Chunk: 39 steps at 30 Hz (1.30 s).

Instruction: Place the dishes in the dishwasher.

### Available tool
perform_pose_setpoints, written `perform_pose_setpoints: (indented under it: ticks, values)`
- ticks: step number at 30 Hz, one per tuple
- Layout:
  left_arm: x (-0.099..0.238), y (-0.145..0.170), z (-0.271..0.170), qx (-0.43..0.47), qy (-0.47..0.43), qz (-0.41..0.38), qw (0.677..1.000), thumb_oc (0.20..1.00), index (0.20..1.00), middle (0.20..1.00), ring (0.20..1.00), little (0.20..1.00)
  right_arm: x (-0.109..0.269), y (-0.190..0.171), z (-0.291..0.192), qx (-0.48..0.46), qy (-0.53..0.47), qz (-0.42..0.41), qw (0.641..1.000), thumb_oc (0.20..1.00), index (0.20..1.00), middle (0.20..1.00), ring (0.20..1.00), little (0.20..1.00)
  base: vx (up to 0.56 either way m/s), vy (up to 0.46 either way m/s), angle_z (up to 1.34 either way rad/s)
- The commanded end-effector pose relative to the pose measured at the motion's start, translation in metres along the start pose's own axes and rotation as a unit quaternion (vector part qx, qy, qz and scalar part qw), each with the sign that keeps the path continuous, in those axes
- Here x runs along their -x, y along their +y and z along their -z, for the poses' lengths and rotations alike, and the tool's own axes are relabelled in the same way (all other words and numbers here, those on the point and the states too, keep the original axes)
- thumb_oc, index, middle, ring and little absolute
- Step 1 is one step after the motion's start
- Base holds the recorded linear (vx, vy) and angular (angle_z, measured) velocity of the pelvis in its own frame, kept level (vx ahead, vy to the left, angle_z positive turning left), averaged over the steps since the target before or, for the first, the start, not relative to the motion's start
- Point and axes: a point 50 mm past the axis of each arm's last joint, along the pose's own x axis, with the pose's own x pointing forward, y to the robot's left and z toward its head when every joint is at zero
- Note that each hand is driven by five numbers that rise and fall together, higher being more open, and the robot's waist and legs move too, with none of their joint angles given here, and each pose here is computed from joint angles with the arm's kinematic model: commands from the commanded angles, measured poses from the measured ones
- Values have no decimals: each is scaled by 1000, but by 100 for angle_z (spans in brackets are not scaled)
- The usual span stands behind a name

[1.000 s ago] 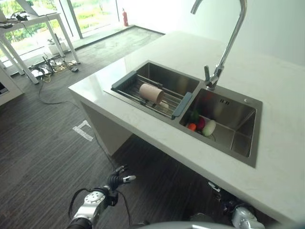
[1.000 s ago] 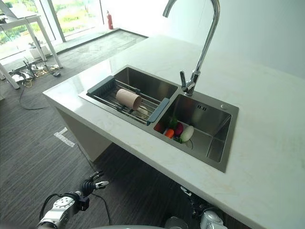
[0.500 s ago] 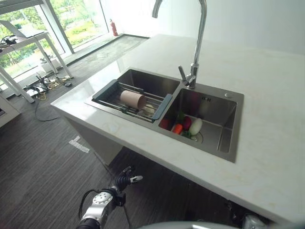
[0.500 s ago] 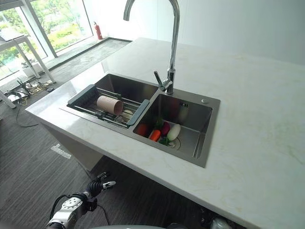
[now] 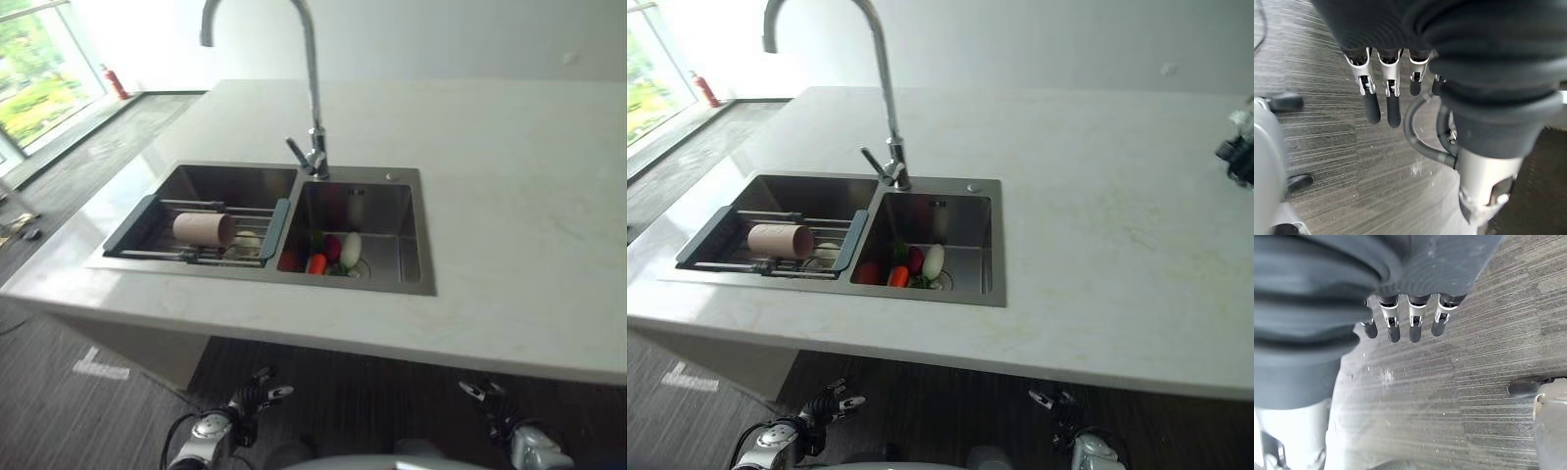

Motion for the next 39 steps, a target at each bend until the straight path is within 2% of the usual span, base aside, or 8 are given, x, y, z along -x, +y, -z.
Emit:
perform_pose_setpoints:
  ticks: [1, 8, 12, 19, 30, 33, 39]
  values:
    - [-2, 15, -31, -21, -52, -19, 998, 1000, 1000, 1000, 1000, 1000, -2, 9, -15, -15, -47, -22, 999, 1000, 1000, 1000, 1000, 1000, 88, 363, -46]
    - [12, 34, -19, 11, -41, -65, 997, 1000, 1000, 1000, 1000, 1000, -5, 32, -15, -17, -42, -57, 997, 1000, 1000, 1000, 1000, 1000, -3, 210, -108]
    - [9, 26, -16, 6, -34, -50, 998, 1000, 1000, 1000, 1000, 1000, -3, 29, -5, -34, -30, -42, 998, 1000, 1000, 1000, 1000, 1000, 50, 55, -87]
    - [5, 17, -18, 10, -37, -47, 998, 1000, 1000, 1000, 1000, 1000, -1, 23, 5, -36, -17, -39, 998, 1000, 1000, 1000, 1000, 1000, 75, -83, 25]
    - [4, 2, 13, 32, 14, -18, 999, 1000, 1000, 1000, 1000, 1000, -4, 15, -7, -28, -24, -24, 999, 1000, 1000, 1000, 1000, 1000, 61, -19, 35]
    - [8, 1, 36, 51, 61, -36, 996, 1000, 1000, 1000, 1000, 1000, -1, 16, 5, -40, -16, -27, 999, 1000, 1000, 1000, 1000, 1000, 52, 289, 68]
    - [18, 16, 42, 120, 43, -79, 989, 1000, 1000, 1000, 1000, 1000, 0, 26, 15, -32, -6, -48, 998, 1000, 1000, 1000, 1000, 1000, 25, 76, 44]
